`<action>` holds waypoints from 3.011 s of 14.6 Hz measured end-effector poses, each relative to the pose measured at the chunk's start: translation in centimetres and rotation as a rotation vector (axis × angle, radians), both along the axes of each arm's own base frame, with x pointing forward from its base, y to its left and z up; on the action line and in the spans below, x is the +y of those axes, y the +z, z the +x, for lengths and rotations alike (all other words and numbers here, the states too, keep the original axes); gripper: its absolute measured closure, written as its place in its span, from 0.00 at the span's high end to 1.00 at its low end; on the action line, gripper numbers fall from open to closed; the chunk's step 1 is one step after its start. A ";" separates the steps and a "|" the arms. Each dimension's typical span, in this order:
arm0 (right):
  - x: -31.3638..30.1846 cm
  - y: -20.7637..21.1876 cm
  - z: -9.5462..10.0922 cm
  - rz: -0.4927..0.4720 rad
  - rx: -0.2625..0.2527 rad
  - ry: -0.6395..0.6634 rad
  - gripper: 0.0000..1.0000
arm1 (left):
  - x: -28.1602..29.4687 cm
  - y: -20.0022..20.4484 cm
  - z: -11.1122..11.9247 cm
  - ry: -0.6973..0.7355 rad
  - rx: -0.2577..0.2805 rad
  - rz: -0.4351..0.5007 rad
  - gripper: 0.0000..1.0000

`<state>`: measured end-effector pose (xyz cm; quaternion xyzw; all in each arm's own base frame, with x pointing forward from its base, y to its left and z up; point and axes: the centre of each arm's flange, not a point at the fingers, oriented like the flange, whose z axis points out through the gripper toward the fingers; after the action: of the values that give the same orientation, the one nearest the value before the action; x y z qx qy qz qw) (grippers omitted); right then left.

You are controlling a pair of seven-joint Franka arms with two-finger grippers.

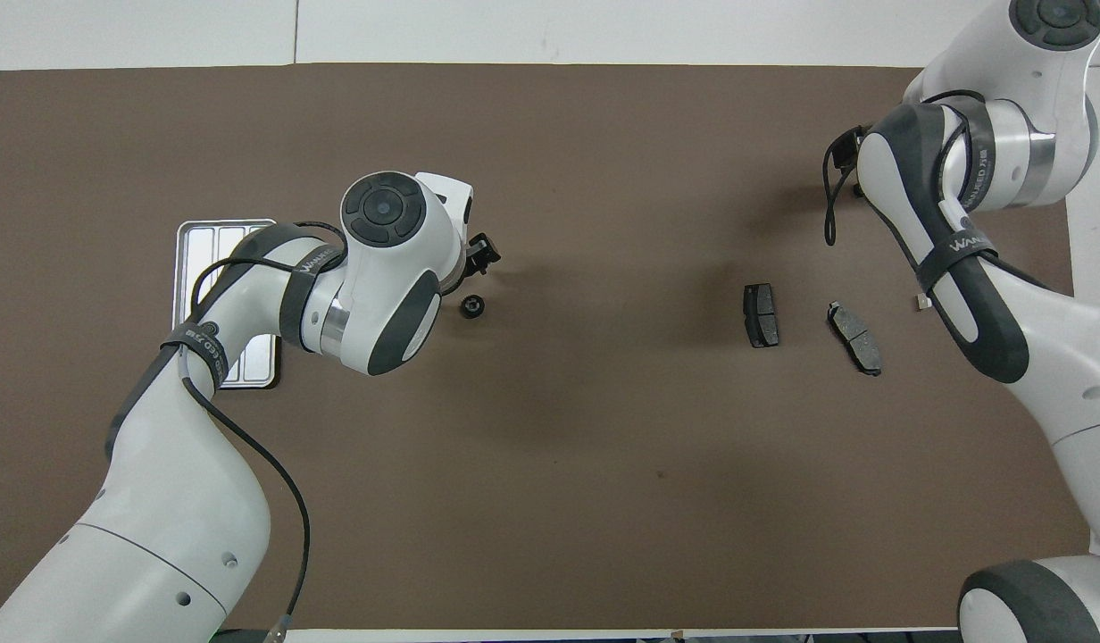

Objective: Pick bearing gear from pile to tray
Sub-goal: 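Grasp the bearing with the left gripper while the right gripper withdraws, then carry the bearing with the left gripper and lower it into the tray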

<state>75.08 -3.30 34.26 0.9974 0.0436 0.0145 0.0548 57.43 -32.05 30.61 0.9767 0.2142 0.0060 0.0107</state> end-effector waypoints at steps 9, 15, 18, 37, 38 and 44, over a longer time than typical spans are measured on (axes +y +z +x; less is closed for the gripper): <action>-0.7 -3.3 0.1 0.033 0.025 -0.031 1.00 | -1.3 -0.7 -2.1 0.028 -0.017 -0.012 0.90; -1.5 -4.7 0.0 0.051 0.043 -0.050 0.90 | -1.3 -1.0 -2.2 0.030 -0.019 -0.013 0.80; -1.6 -5.3 0.0 0.053 0.050 -0.052 0.90 | -1.2 -1.3 -2.4 0.030 -0.023 -0.016 0.80; -1.6 -5.7 -0.1 0.062 0.064 -0.057 0.52 | 18.9 12.0 -0.8 -0.104 0.044 0.037 0.34; -1.6 -5.7 -0.2 0.063 0.068 -0.057 0.50 | 21.6 12.1 -1.1 -0.140 0.050 0.036 0.34; -1.6 -5.6 -0.5 0.065 0.100 -0.053 0.38 | 31.3 8.5 -1.7 -0.257 0.044 0.029 0.34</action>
<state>74.63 -4.90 28.62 0.9990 0.0196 -0.0353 0.0205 55.75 -0.78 39.12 0.9961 0.0871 -0.0136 -0.0075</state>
